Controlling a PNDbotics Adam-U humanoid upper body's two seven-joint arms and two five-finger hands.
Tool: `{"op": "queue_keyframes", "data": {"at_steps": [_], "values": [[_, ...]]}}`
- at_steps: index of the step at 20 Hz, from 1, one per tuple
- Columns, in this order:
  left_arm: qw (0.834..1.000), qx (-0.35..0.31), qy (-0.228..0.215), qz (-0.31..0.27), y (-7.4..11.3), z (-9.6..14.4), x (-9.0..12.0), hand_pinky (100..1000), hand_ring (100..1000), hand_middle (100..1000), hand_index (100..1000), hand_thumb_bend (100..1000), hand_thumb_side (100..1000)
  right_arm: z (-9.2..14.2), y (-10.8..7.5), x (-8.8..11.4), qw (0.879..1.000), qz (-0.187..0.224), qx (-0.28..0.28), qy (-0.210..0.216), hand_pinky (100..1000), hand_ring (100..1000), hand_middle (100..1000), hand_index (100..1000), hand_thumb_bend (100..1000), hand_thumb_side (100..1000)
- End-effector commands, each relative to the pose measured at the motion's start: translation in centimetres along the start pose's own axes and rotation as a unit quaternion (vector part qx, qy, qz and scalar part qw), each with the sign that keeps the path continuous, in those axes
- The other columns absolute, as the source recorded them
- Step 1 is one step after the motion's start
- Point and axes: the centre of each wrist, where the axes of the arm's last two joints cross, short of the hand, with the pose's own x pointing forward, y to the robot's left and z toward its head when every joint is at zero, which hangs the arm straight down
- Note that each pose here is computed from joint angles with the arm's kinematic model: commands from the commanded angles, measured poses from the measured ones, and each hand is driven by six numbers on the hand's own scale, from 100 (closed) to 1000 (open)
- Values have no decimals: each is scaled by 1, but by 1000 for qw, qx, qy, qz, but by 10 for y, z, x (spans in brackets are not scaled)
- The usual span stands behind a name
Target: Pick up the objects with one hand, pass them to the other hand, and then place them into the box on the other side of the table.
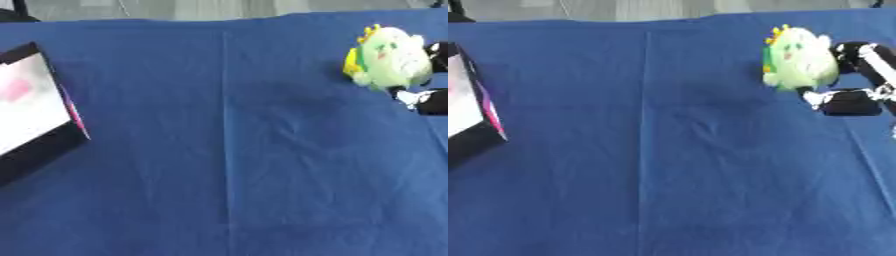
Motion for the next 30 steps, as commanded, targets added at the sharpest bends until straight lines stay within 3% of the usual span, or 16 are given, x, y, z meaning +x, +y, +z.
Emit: {"op": "queue_keyframes", "data": {"at_steps": [1, 13, 24, 30], "values": [[999, 0, -33, -17, 11, -5, 16, 898, 724, 718, 793, 100, 863, -3, 1, 12, 999, -12, -8, -29, 816, 672, 319, 440, 249, 100], [995, -29, -79, -54, 18, -10, 44, 887, 727, 722, 798, 100, 823, -21, 27, 45, 993, -88, 2, -84, 792, 663, 317, 443, 216, 100], [979, -84, -149, -110, 20, -8, 86, 872, 735, 730, 806, 100, 779, -34, 56, 82, 986, -110, -9, -124, 782, 653, 320, 445, 195, 100], [967, -124, -182, -131, 17, 0, 107, 867, 739, 731, 807, 100, 771, -43, 75, 92, 985, -107, -10, -139, 781, 648, 323, 447, 196, 100]]}}
